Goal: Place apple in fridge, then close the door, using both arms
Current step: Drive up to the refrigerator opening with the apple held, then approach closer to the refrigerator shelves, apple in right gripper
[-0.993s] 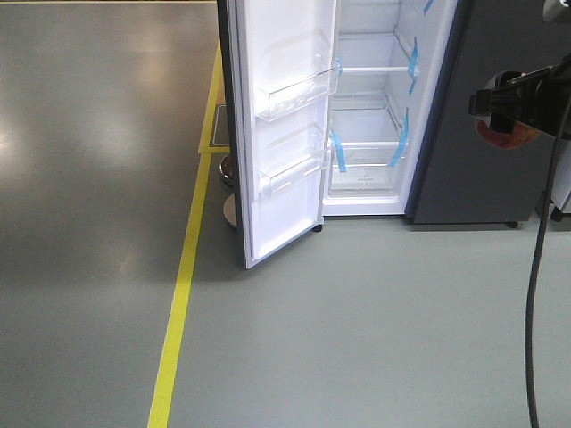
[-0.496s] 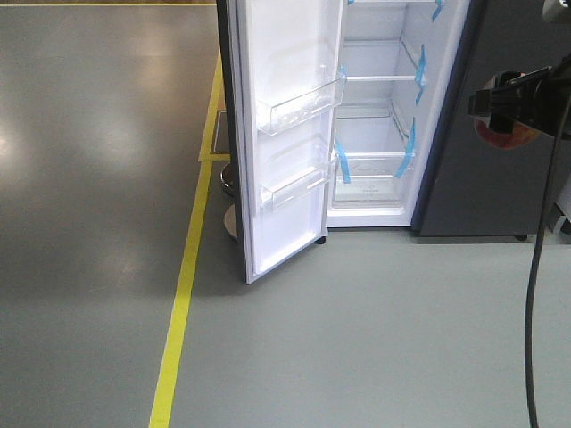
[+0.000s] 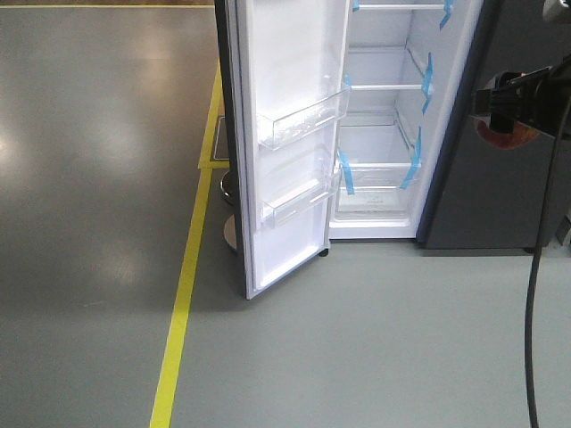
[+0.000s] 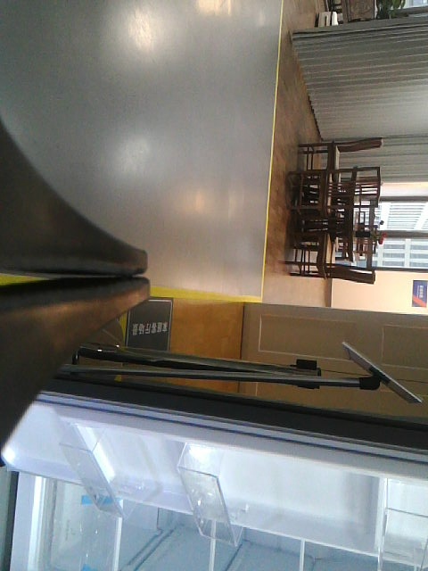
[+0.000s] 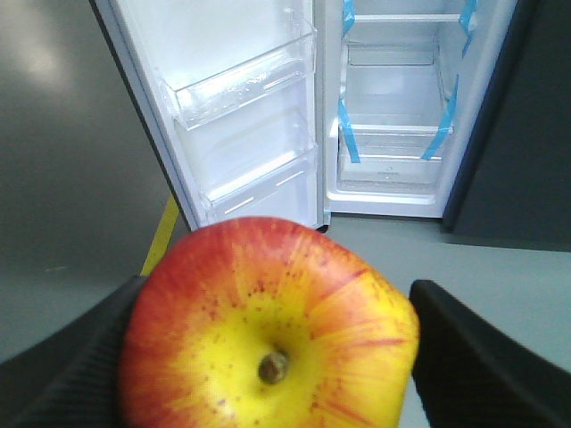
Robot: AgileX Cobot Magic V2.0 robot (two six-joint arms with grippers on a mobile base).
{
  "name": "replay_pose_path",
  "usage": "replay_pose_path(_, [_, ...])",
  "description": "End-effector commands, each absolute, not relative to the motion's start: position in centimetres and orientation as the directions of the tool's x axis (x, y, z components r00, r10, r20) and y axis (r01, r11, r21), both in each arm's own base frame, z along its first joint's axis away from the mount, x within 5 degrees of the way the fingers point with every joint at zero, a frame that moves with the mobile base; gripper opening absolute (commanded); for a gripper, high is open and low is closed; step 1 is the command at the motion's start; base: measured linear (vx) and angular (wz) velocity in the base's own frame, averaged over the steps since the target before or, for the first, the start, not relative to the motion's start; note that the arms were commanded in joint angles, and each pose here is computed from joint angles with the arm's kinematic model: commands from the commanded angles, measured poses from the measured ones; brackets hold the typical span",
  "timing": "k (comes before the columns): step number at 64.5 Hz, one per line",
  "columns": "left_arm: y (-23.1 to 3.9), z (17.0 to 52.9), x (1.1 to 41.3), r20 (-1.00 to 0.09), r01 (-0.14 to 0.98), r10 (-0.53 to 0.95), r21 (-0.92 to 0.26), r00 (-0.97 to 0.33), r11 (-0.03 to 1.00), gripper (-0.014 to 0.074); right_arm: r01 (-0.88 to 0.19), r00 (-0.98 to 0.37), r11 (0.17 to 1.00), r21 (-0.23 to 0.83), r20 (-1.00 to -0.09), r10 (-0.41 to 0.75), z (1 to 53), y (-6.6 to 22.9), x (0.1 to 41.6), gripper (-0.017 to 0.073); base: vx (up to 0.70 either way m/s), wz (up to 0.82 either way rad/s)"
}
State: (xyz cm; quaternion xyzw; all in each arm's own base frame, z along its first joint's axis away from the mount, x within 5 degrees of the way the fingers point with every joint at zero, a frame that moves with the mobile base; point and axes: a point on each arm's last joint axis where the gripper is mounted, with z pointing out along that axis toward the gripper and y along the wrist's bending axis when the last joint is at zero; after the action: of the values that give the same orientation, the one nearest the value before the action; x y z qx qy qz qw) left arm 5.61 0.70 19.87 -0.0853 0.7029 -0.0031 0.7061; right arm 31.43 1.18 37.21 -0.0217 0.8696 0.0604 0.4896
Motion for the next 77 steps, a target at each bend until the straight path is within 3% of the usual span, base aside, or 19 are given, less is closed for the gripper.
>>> replay_pose_path(1, [0.56, 19.67, 5.61, -0.990, -0.090, -0.128, -0.133, 0.068, 0.987, -0.0006, -0.093, -0.399, 0.993, 0.076, -0.916, 0.033, 39.93, 1.09, 30.82, -0.0005, 0.13, 0.01])
replay_pose_path(77, [0.56, 19.67, 5.61, -0.990, -0.090, -0.128, -0.133, 0.068, 0.987, -0.0006, -0.093, -0.399, 0.993, 0.076, -0.916, 0.033, 39.93, 1.09, 30.82, -0.0005, 0.12, 0.01])
